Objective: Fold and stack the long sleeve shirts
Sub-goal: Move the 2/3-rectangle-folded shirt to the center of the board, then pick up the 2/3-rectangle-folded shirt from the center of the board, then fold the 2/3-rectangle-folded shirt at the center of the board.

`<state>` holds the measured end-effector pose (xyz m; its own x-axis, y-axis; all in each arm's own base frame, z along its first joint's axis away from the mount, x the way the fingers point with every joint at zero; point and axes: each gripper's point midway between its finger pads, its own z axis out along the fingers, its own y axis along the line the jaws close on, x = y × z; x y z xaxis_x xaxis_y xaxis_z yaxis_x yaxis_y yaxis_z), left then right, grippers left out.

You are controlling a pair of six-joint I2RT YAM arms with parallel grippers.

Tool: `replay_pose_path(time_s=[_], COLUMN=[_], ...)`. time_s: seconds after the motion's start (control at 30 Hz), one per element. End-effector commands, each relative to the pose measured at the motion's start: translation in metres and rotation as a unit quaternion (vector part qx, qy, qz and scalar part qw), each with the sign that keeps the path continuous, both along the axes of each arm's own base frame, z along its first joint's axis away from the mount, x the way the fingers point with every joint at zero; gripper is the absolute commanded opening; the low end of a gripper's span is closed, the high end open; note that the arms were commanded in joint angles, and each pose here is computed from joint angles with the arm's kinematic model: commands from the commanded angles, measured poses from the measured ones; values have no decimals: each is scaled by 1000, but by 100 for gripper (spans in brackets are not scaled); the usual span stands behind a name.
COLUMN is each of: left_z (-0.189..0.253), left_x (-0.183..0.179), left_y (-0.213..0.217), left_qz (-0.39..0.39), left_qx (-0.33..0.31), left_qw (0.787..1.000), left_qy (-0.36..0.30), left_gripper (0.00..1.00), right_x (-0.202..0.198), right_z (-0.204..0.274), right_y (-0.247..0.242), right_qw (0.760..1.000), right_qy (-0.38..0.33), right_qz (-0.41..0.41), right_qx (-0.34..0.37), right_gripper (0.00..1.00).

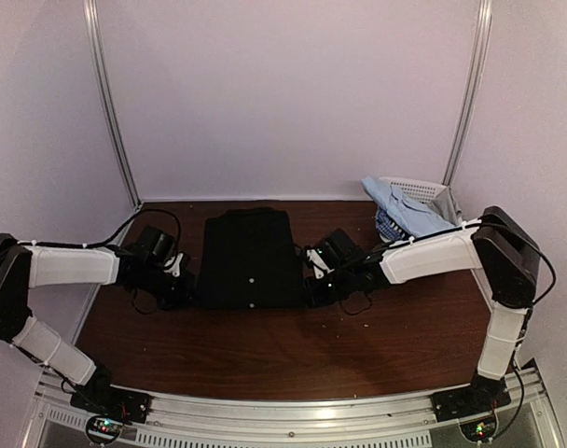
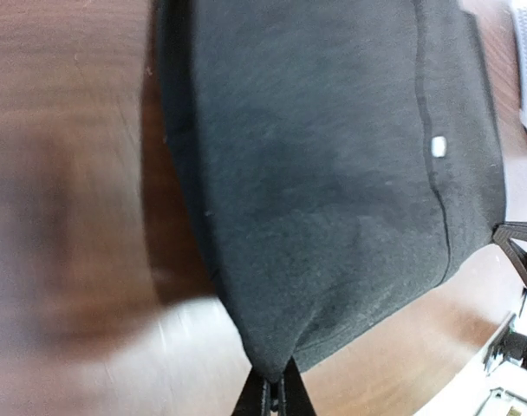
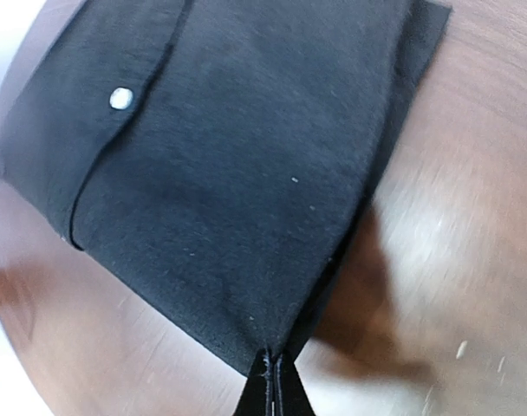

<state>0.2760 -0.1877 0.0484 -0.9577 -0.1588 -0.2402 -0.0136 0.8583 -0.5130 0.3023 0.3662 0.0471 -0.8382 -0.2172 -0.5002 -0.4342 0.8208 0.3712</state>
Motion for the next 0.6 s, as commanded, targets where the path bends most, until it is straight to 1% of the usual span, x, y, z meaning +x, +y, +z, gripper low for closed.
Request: replay_pose_path(time_s=[0.0, 0.1, 0.17, 0.23, 0.3, 0.37, 0.43, 0.47, 0.5, 0.53, 0.57], left_z=[4, 24, 42, 61, 82, 100, 114, 120, 118, 130, 125], left_x=[-39, -56, -62, -62, -53, -38, -14, 2, 20, 44, 63], left_y=[14, 13, 13, 15, 14, 10, 7, 4, 3, 2, 6], left_qz=[-4, -9, -11, -7, -6, -9, -10, -12, -11, -9, -5], left_qx=[20, 17, 16, 14, 14, 18, 21, 16, 14, 10, 13], left_qw=[999, 1000, 1000, 1000, 999, 998, 997, 996, 996, 994, 994], left_qy=[24, 13, 2, -13, -36, -57, -77, -87, -90, -111, -111], left_gripper=[0, 0, 0, 0, 0, 0, 0, 0, 0, 0, 0], right_x=[-29, -53, -62, -63, -56, -41, -17, -2, 18, 39, 59], right_z=[15, 25, 42, 67, 94, 122, 141, 146, 163, 160, 157], right_y=[-9, -14, -17, -17, -16, -9, 1, 5, 13, 21, 25], right_qw=[1000, 1000, 1000, 999, 998, 997, 995, 994, 992, 992, 992], right_qy=[-9, -7, -11, -26, -51, -72, -84, -89, -105, -107, -104], right_qz=[1, 5, 4, 3, -3, -7, -10, -14, -17, -20, -27], right_qx=[-2, 0, 8, 18, 29, 42, 55, 56, 69, 67, 69], right_gripper=[0, 0, 0, 0, 0, 0, 0, 0, 0, 0, 0])
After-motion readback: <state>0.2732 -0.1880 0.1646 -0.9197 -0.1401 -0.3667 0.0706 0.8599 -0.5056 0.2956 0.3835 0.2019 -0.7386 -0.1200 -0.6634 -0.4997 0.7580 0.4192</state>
